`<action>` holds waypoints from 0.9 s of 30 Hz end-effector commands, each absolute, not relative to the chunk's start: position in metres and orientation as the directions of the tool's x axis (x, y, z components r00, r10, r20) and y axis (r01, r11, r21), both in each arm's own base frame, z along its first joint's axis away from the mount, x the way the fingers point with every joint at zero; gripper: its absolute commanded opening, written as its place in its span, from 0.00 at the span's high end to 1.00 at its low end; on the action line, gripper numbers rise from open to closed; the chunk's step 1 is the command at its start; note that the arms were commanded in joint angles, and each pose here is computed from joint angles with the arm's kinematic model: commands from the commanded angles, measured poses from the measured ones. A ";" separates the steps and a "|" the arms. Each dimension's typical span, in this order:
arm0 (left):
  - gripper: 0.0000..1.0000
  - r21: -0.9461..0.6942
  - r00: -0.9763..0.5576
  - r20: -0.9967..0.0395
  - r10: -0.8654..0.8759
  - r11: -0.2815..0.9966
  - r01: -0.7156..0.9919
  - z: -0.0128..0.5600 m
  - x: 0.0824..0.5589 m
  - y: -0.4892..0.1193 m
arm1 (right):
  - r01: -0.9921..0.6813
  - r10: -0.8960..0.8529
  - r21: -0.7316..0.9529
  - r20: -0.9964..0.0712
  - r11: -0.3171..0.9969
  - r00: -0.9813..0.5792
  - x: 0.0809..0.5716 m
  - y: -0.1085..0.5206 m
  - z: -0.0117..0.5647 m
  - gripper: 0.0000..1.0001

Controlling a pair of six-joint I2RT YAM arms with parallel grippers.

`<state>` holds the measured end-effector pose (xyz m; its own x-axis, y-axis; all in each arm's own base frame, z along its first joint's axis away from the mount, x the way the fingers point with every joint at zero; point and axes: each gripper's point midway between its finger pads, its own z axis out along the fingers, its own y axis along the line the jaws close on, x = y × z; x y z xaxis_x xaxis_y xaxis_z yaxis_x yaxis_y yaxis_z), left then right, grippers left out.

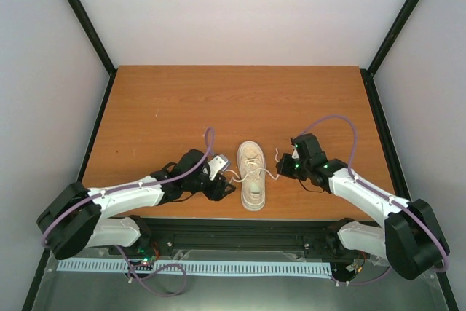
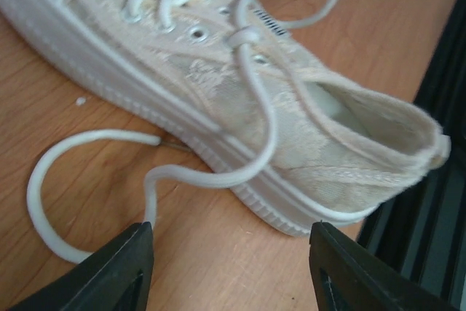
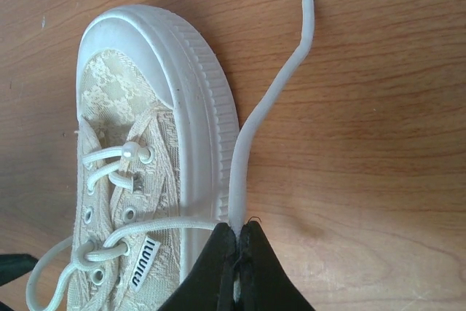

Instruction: Tie the shoes

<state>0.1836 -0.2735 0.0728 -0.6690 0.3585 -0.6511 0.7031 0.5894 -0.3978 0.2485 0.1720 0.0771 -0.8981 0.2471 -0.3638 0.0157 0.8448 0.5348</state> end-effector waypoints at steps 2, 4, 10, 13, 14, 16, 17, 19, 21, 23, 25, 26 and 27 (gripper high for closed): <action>0.39 -0.341 -0.555 -0.729 0.401 0.491 0.802 0.096 0.181 -0.282 | 0.041 0.285 0.551 -0.364 0.833 -0.887 0.250 0.169 0.080 0.97; 0.38 -0.298 -0.526 -0.738 0.423 0.495 0.816 0.097 0.186 -0.283 | 0.041 0.287 0.561 -0.358 0.827 -0.889 0.249 0.170 0.079 0.97; 0.39 -0.173 -0.422 -0.762 0.491 0.474 0.864 0.095 0.194 -0.294 | 0.037 0.287 0.572 -0.353 0.820 -0.891 0.249 0.172 0.080 0.97; 0.39 -0.115 -0.377 -0.781 0.498 0.478 0.871 0.098 0.200 -0.296 | 0.037 0.288 0.574 -0.354 0.818 -0.890 0.249 0.171 0.080 0.97; 0.39 -0.107 -0.365 -0.788 0.496 0.473 0.874 0.100 0.201 -0.298 | 0.037 0.289 0.575 -0.354 0.817 -0.889 0.249 0.171 0.081 0.97; 0.39 -0.101 -0.346 -0.800 0.490 0.459 0.882 0.103 0.201 -0.301 | 0.035 0.290 0.578 -0.354 0.815 -0.889 0.249 0.172 0.082 0.97; 0.39 -0.102 -0.340 -0.802 0.492 0.447 0.888 0.103 0.199 -0.303 | 0.035 0.290 0.579 -0.354 0.814 -0.889 0.250 0.172 0.082 0.97; 0.39 -0.109 -0.338 -0.795 0.504 0.429 0.897 0.099 0.197 -0.307 | 0.035 0.290 0.581 -0.352 0.813 -0.890 0.249 0.172 0.082 0.97; 0.42 -0.115 -0.339 -0.786 0.517 0.416 0.902 0.095 0.194 -0.309 | 0.036 0.292 0.580 -0.354 0.813 -0.888 0.250 0.171 0.083 0.97; 0.45 -0.128 -0.340 -0.779 0.526 0.397 0.909 0.091 0.190 -0.312 | 0.036 0.291 0.581 -0.353 0.813 -0.889 0.250 0.171 0.083 0.97; 0.48 -0.140 -0.343 -0.774 0.531 0.385 0.912 0.089 0.186 -0.313 | 0.037 0.293 0.581 -0.353 0.813 -0.889 0.250 0.170 0.083 0.97; 0.50 -0.141 -0.347 -0.771 0.534 0.388 0.911 0.087 0.186 -0.313 | 0.037 0.294 0.581 -0.354 0.813 -0.888 0.250 0.170 0.083 0.97; 0.52 -0.139 -0.348 -0.769 0.537 0.391 0.910 0.086 0.187 -0.313 | 0.038 0.296 0.582 -0.355 0.813 -0.887 0.250 0.170 0.084 0.97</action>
